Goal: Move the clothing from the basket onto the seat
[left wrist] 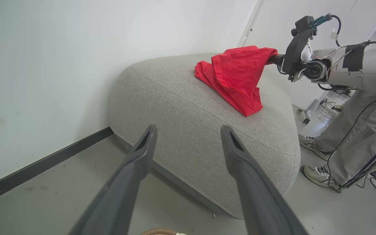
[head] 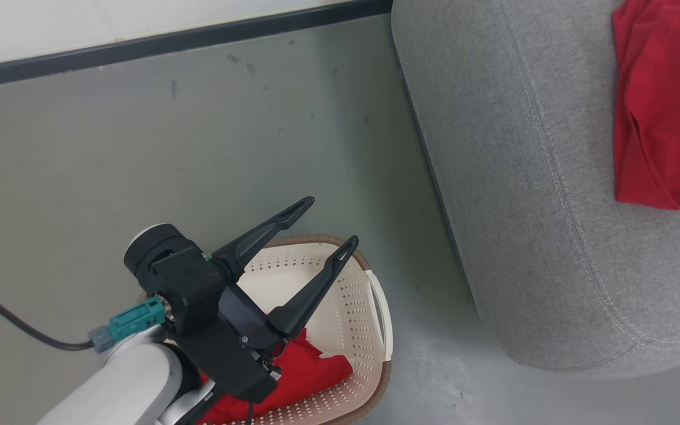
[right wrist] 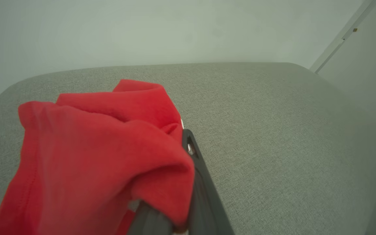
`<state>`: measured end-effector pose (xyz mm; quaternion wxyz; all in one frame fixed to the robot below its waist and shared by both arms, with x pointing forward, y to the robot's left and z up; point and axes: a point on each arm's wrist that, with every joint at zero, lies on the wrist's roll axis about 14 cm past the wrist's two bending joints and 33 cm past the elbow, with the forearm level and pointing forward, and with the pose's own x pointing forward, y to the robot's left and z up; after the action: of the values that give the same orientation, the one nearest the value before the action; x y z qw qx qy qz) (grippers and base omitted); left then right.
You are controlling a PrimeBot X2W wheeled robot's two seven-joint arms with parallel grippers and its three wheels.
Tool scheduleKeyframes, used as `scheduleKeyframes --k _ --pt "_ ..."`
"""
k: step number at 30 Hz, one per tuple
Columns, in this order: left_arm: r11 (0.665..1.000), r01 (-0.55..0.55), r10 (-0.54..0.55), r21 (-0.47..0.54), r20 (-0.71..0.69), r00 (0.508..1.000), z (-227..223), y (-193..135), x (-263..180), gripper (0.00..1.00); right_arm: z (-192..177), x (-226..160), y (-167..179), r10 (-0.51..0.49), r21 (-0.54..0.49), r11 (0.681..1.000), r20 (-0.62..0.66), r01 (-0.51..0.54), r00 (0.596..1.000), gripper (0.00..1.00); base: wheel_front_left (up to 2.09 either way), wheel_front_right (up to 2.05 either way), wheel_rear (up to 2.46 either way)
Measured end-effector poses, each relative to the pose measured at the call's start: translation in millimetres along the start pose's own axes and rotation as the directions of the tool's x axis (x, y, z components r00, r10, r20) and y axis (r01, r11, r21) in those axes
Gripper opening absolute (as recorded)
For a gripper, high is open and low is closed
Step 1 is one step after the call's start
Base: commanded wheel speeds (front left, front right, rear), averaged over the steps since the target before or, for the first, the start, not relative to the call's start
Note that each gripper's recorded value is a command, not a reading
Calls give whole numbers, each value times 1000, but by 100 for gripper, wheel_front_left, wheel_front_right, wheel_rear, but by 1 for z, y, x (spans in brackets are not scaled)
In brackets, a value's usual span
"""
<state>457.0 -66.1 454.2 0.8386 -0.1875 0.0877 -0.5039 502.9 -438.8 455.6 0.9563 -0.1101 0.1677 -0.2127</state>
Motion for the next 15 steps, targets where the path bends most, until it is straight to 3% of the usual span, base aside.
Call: scheduleKeyframes --k 3,5,6,8,15 --pt "1000 -4 4 4 4 1000 3 -1 -1 100 -10 -2 0 -10 30 999 -49 11 999 1 0 0 0" --pt "1000 -9 9 11 4 1000 4 -1 -2 100 -18 -5 0 -13 38 999 -90 17 996 38 0 0 0" --pt "1000 -11 11 14 1 1000 4 -1 -2 100 -23 -6 0 -15 42 999 -112 20 994 95 0 0 0" --pt "1000 -12 12 22 7 1000 7 -2 -3 100 -30 -10 -3 -21 52 998 -150 29 988 100 0 0 0" --pt "999 -14 13 46 20 1000 15 -10 -4 100 -44 -23 1 -7 90 995 -255 30 967 100 0 0 0"
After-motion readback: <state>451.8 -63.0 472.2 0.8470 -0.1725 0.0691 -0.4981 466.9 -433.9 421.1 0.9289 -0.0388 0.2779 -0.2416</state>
